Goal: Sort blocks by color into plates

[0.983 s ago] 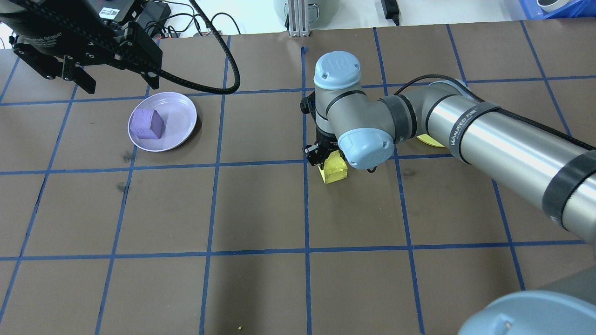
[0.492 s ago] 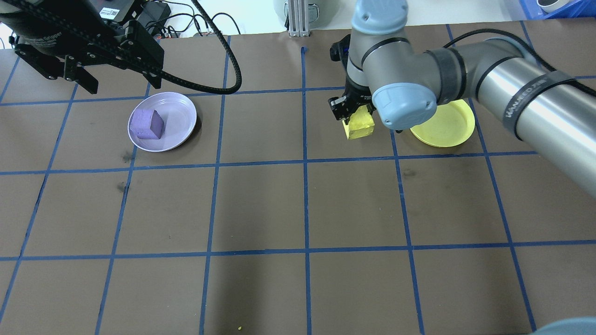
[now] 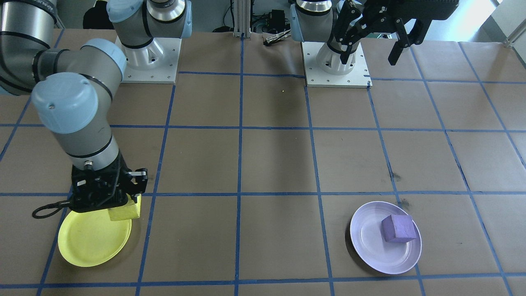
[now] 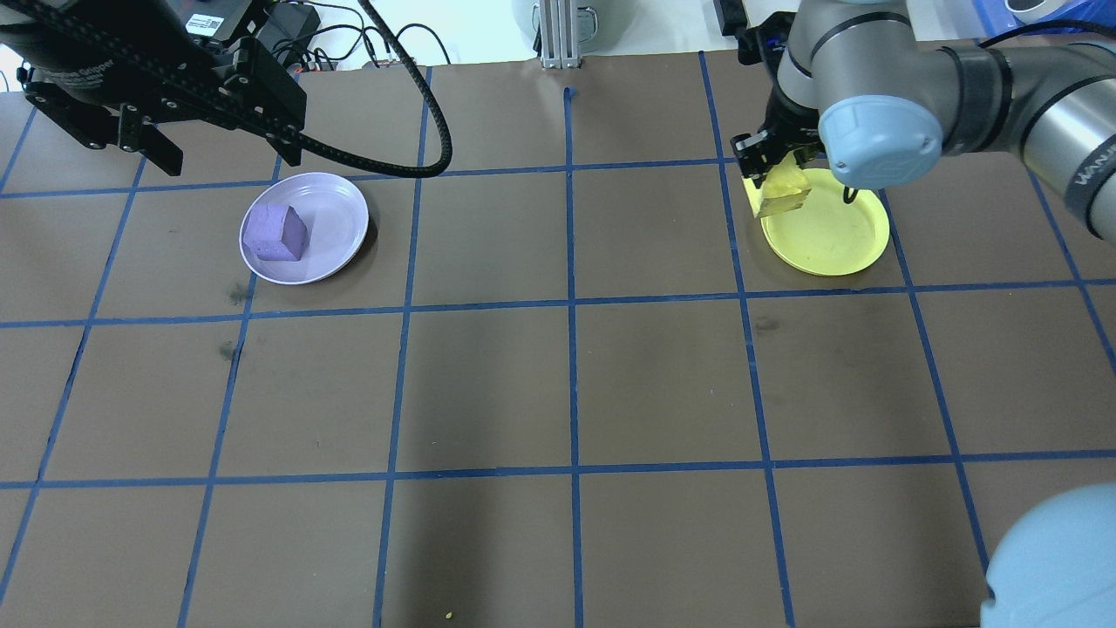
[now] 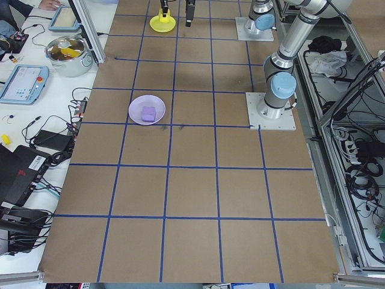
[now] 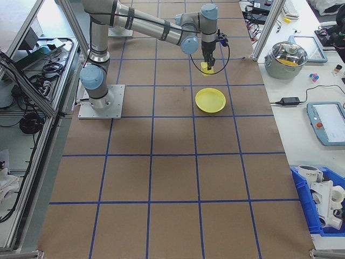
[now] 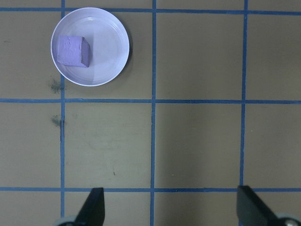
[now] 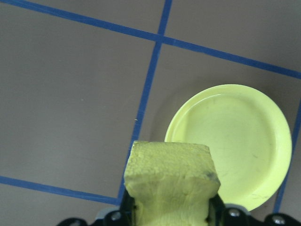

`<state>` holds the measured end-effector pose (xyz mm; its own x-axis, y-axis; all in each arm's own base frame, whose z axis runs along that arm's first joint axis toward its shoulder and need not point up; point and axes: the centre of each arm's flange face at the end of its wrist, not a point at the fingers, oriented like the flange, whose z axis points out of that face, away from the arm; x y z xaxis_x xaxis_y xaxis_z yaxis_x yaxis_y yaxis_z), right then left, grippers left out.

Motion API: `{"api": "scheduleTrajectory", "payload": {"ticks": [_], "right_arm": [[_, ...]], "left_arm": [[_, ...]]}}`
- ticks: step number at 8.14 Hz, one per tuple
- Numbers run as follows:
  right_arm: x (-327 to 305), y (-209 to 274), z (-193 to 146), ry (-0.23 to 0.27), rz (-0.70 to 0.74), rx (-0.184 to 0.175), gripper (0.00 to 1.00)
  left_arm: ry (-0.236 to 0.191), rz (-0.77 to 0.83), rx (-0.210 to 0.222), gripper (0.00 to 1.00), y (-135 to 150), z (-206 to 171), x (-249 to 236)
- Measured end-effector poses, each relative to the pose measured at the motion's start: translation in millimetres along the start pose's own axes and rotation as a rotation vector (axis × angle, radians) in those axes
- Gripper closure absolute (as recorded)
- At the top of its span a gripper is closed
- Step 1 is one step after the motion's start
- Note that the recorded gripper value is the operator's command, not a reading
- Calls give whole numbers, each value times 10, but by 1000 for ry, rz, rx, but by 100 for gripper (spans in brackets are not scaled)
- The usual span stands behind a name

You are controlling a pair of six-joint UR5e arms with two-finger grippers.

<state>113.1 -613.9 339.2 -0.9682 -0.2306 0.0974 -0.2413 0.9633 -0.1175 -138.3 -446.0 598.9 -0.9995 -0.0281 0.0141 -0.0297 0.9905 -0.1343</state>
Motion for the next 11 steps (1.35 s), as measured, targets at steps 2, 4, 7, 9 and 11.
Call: {"api": "scheduleTrajectory", "payload": {"ticks": [2,4,7,9,11], "right_arm": [[647,50,210,6,-32,-24,100],[900,56,537,-7,-26,-58,100],[975,-51,917,-6,-22,-35,31],[985,-77,974,-6,-19,-29,0],[997,-92,899,1,-13,-17,0]], "left_arm": [[0,0,1,0,0,-4,0],[-1,0,2,0,2,-9,-1],[-22,1,15,0,55,-74,-24],[-28,1,22,0,76,-105,-31],[-40,1,23,0,81,-116,-43]]}}
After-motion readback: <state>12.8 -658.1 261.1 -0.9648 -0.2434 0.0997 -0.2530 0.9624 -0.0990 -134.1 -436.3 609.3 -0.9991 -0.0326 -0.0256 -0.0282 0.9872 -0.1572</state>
